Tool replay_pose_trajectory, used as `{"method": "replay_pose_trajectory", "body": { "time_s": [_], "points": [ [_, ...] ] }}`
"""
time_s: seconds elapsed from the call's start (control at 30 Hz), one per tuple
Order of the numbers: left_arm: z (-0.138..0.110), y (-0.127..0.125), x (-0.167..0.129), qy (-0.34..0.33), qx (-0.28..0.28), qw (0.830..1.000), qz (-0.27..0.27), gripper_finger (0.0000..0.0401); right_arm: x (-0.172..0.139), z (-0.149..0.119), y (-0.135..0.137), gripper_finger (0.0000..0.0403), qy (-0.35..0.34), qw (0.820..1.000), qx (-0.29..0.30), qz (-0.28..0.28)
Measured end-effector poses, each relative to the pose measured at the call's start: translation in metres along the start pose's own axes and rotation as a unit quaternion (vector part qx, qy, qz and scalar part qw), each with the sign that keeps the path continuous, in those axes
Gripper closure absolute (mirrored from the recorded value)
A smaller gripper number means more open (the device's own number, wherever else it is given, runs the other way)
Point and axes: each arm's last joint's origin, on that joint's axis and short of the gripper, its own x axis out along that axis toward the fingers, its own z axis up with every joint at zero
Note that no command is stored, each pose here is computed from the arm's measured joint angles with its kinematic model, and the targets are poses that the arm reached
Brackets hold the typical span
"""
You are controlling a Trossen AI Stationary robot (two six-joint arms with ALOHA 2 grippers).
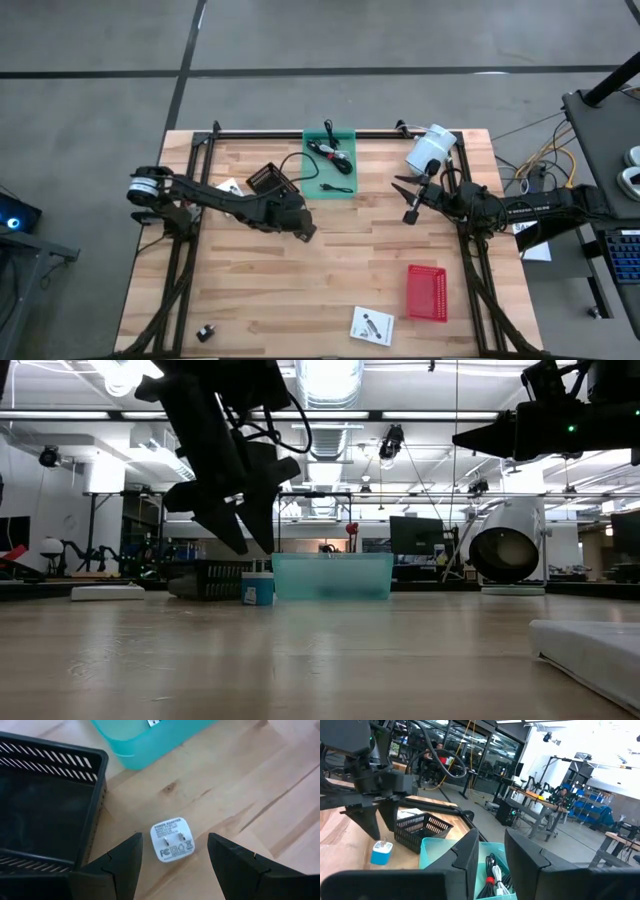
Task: Pick and place items into bin
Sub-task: Put the blue charger adapter into the black bin
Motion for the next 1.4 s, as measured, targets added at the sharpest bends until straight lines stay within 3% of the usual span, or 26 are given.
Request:
{"method": "replay_pose_trajectory", "body": {
  "time_s": [0.63, 0.97, 1.4],
  "points": [
    [-0.008, 0.005, 0.009, -0.011, -0.005, 1.000, -0.002, 0.0193, 0.000, 0.000, 0.000, 0.0327, 0.000, 1.000, 0.000, 0.000],
    [-0.018, 0.001, 0.032, 0.011, -0.004, 1.000, 0.015, 0.0193, 0.000, 0.000, 0.000, 0.0329, 0.002, 1.000, -0.004, 0.001],
    [-0.015, -0.001, 0.029, 0.010, -0.003, 1.000, 0.006, 0.0193, 0.000, 0.000, 0.000, 0.0334, 0.002, 1.000, -0.005, 0.001]
  ]
}}
